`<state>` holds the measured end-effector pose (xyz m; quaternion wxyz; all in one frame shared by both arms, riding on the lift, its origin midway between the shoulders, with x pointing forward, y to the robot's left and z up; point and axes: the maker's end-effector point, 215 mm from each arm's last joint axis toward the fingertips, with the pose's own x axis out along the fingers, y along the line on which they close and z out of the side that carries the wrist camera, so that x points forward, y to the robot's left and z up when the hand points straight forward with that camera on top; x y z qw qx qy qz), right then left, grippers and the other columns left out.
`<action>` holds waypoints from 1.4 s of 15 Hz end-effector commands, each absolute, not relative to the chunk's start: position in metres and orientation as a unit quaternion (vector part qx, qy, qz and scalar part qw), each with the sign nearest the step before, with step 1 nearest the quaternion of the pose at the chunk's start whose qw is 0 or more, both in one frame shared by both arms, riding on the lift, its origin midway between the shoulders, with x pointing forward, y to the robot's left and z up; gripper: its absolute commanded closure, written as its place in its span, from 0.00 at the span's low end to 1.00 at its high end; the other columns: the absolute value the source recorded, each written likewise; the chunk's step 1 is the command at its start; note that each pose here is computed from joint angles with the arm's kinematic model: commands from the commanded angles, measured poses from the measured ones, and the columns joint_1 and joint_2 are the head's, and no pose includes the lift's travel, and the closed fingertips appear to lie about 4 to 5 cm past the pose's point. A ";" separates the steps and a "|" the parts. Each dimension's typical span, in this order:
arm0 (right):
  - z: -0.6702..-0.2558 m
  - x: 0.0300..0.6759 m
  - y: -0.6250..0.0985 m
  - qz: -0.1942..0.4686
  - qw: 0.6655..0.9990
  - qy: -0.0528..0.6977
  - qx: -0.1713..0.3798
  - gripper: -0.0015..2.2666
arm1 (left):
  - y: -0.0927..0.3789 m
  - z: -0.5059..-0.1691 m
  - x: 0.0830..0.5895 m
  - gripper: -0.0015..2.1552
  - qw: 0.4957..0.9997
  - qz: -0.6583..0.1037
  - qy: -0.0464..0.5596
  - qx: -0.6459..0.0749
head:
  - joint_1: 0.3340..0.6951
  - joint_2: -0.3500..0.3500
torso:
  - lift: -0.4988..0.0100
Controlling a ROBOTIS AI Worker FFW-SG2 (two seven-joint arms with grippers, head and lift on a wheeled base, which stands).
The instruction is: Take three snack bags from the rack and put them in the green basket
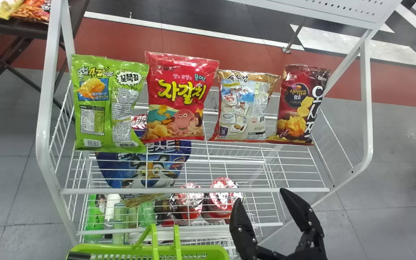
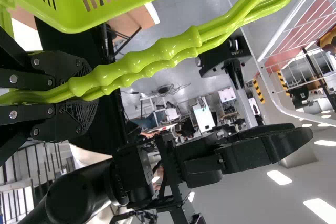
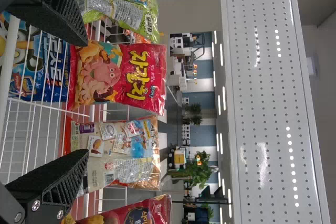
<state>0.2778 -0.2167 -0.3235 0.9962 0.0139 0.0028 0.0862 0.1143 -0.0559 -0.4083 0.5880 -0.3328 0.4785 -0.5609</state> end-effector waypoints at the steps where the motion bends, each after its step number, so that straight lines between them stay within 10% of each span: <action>1: -0.324 0.279 -0.215 0.088 0.996 0.003 0.014 0.04 | -0.056 -0.409 0.114 0.98 0.589 -0.560 0.479 -0.332 | 1.00 0.00 | 0.97; 21: -0.339 0.401 -0.087 0.184 0.976 0.108 0.039 0.06 | -0.073 -0.418 0.095 0.99 0.602 -0.560 0.484 -0.299 | 1.00 0.00 | 0.97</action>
